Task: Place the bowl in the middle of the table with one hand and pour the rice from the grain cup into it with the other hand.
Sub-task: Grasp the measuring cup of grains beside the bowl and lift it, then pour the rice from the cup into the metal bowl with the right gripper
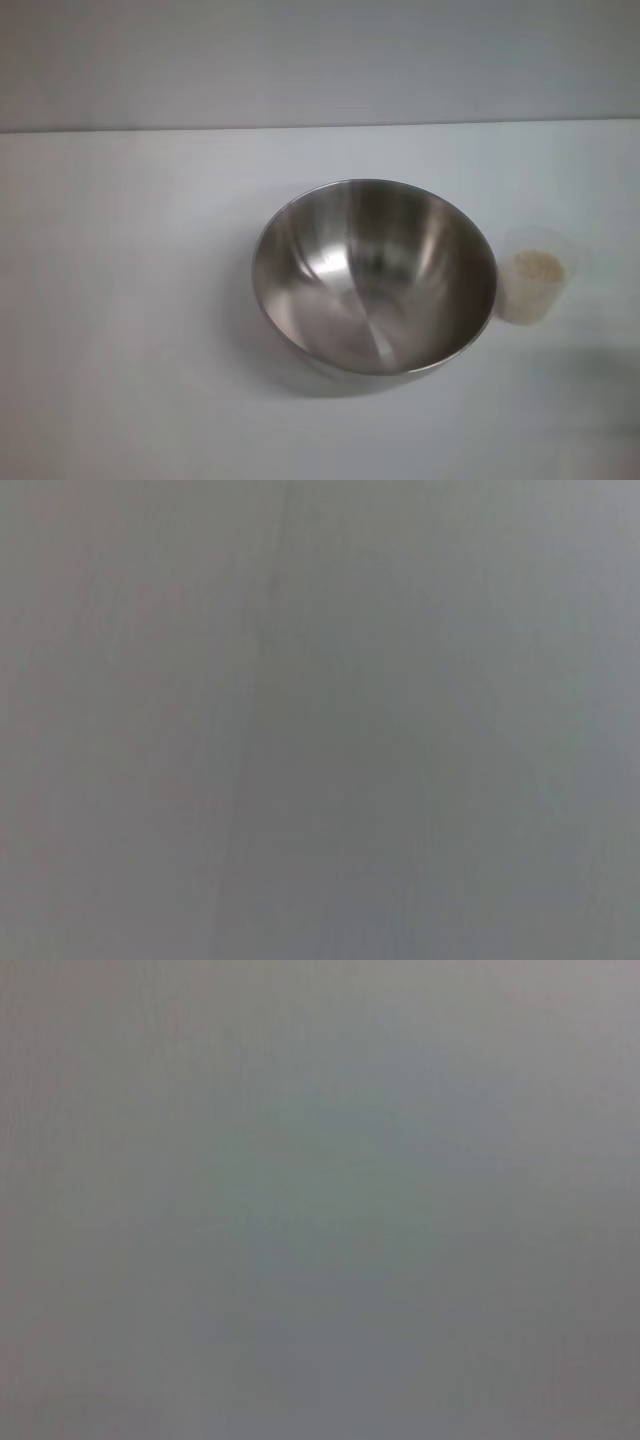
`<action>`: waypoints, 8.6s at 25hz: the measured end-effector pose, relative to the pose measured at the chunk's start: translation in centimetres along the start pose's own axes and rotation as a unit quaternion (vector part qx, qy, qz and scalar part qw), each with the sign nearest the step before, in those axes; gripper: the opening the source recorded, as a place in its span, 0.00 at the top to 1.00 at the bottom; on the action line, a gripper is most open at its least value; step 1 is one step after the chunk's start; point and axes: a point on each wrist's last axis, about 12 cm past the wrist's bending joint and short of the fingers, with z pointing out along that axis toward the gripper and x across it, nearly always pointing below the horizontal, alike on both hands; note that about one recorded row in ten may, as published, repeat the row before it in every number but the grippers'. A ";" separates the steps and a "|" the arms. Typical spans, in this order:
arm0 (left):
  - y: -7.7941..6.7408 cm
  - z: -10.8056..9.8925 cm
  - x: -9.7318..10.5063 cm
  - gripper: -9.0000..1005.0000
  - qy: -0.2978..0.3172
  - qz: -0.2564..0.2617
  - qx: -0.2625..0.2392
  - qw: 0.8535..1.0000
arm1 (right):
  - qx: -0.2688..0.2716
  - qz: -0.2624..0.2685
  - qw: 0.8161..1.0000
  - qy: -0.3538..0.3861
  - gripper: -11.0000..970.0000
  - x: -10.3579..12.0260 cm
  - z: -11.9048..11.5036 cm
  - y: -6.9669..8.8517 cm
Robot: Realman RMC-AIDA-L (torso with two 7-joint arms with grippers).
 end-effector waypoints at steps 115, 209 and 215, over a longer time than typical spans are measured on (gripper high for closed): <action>-0.3 0.8 -0.7 0.50 -0.045 -0.002 0.012 0.999 | -0.128 -0.054 0.958 0.250 0.89 7.5 5.1 4.8; -0.2 -0.1 -0.9 0.46 -0.058 -0.014 0.013 0.998 | -0.289 -0.718 0.561 -0.294 0.98 3.4 10.4 14.7; -0.2 -0.1 -0.9 0.46 -0.056 -0.014 0.012 0.998 | -0.275 -0.751 0.505 -0.325 0.98 3.3 10.4 15.0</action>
